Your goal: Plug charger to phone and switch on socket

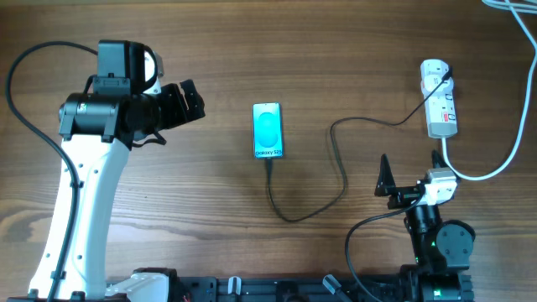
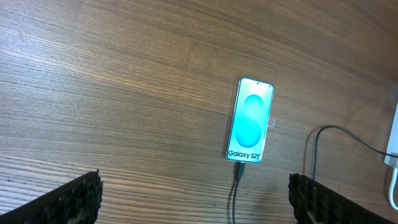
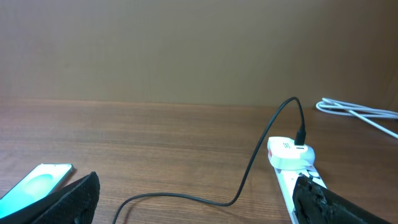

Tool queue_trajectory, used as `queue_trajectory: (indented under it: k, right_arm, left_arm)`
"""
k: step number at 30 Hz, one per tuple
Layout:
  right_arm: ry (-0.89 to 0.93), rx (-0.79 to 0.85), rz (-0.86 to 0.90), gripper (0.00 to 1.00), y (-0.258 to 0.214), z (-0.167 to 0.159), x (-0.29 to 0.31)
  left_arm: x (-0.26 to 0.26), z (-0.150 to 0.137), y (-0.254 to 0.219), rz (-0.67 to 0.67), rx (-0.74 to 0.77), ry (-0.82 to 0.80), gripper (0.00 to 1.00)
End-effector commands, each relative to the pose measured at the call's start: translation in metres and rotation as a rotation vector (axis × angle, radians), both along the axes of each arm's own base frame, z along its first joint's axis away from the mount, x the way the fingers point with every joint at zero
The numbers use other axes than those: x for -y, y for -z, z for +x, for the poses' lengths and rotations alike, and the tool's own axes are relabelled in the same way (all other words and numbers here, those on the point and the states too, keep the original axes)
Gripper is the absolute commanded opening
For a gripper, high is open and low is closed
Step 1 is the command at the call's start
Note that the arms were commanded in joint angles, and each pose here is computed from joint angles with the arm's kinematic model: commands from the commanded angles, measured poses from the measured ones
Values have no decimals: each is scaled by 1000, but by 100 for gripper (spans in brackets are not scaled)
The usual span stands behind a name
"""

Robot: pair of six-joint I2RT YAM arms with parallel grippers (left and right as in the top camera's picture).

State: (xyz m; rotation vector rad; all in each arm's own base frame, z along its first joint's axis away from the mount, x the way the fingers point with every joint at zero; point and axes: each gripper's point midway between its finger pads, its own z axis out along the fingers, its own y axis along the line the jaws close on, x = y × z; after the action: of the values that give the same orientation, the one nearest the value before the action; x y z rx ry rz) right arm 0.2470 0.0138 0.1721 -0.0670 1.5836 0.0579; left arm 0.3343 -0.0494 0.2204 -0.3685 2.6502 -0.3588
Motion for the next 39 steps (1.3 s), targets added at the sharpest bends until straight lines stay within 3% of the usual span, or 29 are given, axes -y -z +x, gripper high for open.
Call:
queue_trajectory:
  k: [1, 30, 39]
  right_arm:
    - [21, 17, -19, 100, -3, -1, 4]
    - [21, 17, -19, 100, -3, -1, 4]
    - [21, 17, -19, 100, -3, -1, 4]
  left_arm:
    - [-3, 0, -3, 0, 10, -15, 100]
    - [-5, 0, -4, 15, 15, -23, 100]
    - [-10, -28, 5, 24, 73, -31, 100]
